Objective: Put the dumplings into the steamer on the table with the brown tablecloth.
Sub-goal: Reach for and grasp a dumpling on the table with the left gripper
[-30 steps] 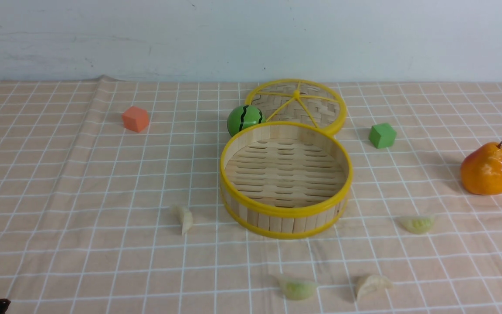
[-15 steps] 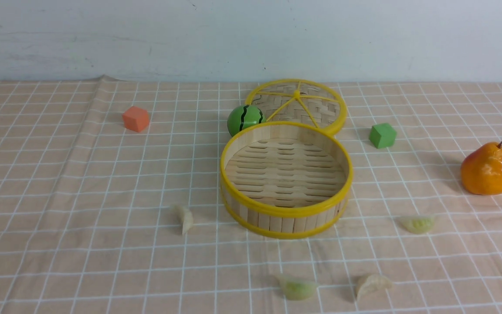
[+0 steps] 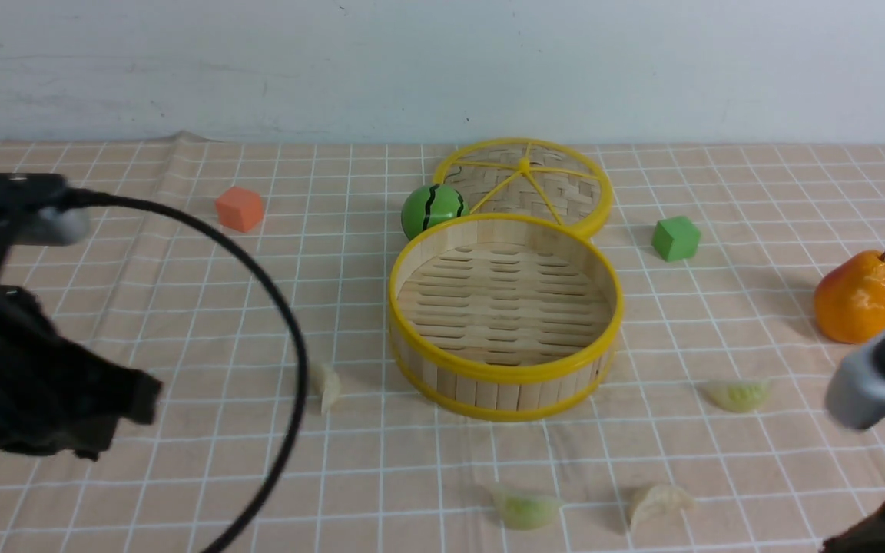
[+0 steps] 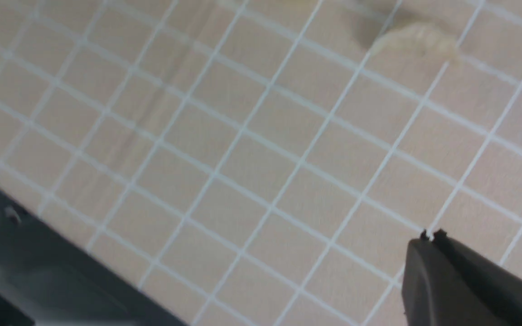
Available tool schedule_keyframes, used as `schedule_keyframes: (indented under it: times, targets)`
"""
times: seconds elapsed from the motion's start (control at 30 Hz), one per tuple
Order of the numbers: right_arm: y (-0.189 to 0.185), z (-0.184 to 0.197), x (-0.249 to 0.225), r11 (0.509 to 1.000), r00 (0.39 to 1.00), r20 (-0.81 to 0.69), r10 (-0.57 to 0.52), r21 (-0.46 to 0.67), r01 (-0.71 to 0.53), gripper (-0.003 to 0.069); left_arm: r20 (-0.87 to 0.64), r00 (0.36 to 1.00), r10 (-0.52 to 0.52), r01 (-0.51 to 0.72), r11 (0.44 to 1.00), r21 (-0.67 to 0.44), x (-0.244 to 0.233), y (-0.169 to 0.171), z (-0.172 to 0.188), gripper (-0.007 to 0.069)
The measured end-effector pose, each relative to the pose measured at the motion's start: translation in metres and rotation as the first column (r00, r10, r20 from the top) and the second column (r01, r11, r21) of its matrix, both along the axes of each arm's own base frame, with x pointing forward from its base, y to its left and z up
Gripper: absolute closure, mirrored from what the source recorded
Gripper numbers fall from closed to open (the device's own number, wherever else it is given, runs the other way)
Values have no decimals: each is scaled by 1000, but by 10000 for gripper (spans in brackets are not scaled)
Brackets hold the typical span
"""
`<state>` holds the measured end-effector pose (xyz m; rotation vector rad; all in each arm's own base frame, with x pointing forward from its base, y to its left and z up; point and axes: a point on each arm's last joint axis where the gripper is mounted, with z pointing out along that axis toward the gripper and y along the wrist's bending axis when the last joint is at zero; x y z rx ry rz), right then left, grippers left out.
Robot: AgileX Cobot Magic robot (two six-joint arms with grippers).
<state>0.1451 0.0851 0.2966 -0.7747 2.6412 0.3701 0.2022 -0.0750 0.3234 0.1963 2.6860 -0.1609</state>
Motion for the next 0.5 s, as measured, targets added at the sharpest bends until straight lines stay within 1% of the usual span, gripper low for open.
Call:
schedule_keyframes:
  times: [0.03,0.07,0.1,0.13,0.17,0.2,0.3,0.33,0.4,0.5]
  targets:
    - [6,-4,-2,998,999,-24,36,-42,-37,675,-11,1000,0,0,1000,17,11,-9,-2,632]
    - [6,-4,-2,998,999,-25,39,-52,-40,675,-21,1000,-2,3,1000,23,14,-12,-5,628]
    - [11,-7,-4,995,998,-42,57,-77,-60,674,-36,999,23,-22,999,38,29,-22,-10,602]
    - [11,-7,-4,995,997,-41,59,-79,-62,674,-29,999,27,-26,999,35,30,-22,-9,602]
    - [14,-7,-6,994,997,-42,65,-85,-69,673,-47,998,51,-49,998,41,46,-30,-16,565]
    - [15,-6,-7,994,997,-42,64,-81,-68,672,-47,997,69,-67,997,38,58,-35,-18,515]
    - [15,-3,-9,996,998,-27,60,-70,-62,670,-58,993,107,-106,994,28,87,-48,-32,398]
    - [14,-1,-11,996,998,-20,59,-65,-60,669,-53,991,122,-121,992,19,96,-52,-35,339]
    - [12,1,-13,997,998,-8,59,-59,-60,669,-63,988,138,-137,990,16,111,-59,-47,247]
    - [11,4,-15,997,998,9,57,-50,-57,669,-86,984,156,-154,988,22,129,-67,-64,148]
